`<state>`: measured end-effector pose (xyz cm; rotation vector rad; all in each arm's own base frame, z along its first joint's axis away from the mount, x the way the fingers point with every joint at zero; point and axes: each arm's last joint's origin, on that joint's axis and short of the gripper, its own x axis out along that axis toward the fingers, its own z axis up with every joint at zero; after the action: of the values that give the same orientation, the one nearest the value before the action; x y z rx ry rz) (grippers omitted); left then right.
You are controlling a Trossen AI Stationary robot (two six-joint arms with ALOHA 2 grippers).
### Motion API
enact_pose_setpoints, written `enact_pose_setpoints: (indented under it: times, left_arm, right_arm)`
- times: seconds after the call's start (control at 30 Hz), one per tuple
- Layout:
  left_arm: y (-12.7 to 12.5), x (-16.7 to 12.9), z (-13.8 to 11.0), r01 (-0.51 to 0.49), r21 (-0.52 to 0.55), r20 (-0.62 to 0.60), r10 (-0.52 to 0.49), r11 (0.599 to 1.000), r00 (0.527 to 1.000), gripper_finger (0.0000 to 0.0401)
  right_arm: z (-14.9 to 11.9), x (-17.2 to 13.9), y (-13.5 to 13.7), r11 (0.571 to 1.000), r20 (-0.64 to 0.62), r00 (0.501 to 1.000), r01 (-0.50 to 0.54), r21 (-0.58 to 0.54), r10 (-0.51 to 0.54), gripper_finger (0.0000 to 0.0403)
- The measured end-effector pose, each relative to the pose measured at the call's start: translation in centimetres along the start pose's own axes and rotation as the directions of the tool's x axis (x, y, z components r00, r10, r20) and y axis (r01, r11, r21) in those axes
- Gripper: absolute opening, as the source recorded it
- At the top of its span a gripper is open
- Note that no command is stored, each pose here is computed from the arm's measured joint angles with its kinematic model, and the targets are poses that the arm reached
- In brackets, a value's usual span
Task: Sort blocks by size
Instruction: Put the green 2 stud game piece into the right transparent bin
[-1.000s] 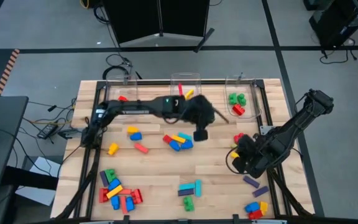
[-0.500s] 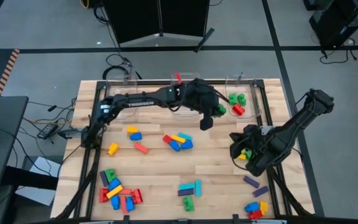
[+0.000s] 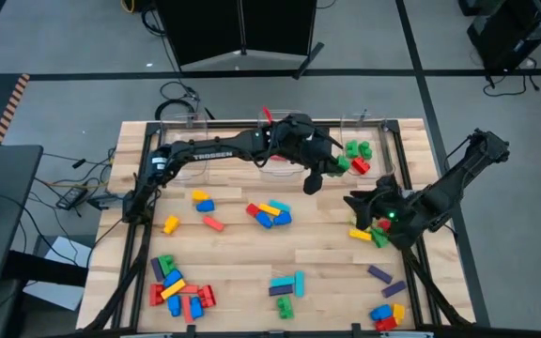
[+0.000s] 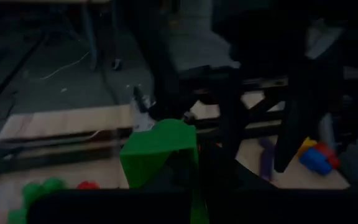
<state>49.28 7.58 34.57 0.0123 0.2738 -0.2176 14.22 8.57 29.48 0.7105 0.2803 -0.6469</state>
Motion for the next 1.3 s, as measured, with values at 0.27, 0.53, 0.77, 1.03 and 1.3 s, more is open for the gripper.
enact_pose_setpoints:
  times: [0.27,0.53,0.77,1.03,1.3]
  left_arm:
    - [-0.4,-0.1,1.2,0.140,-0.058,0.124,-0.132,0.989,0.984,0.0018]
    - [-1.1,0.0,1.9,0.188,-0.075,0.176,-0.173,0.979,0.969,0.0018]
    - [-1.8,0.3,2.0,0.181,-0.075,0.182,-0.165,0.981,0.969,0.0019]
    - [-1.9,0.3,2.3,0.188,-0.102,0.209,-0.164,0.977,0.964,0.0019]
    - [-2.0,0.3,2.3,0.196,-0.099,0.209,-0.173,0.976,0.963,0.0030]
  right_arm:
    - [2.0,-0.6,0.0,0.993,0.040,0.996,-0.072,-0.094,0.076,0.0275]
    - [3.4,0.2,1.1,0.974,0.119,0.987,-0.077,-0.212,0.105,0.0302]
    - [4.5,0.8,1.6,0.960,0.130,0.981,-0.106,-0.261,0.144,0.0289]
    - [4.8,1.3,1.5,0.958,0.089,0.984,-0.124,-0.260,0.151,0.0203]
    - [4.8,1.3,1.5,0.950,0.079,0.984,-0.129,-0.284,0.157,0.0145]
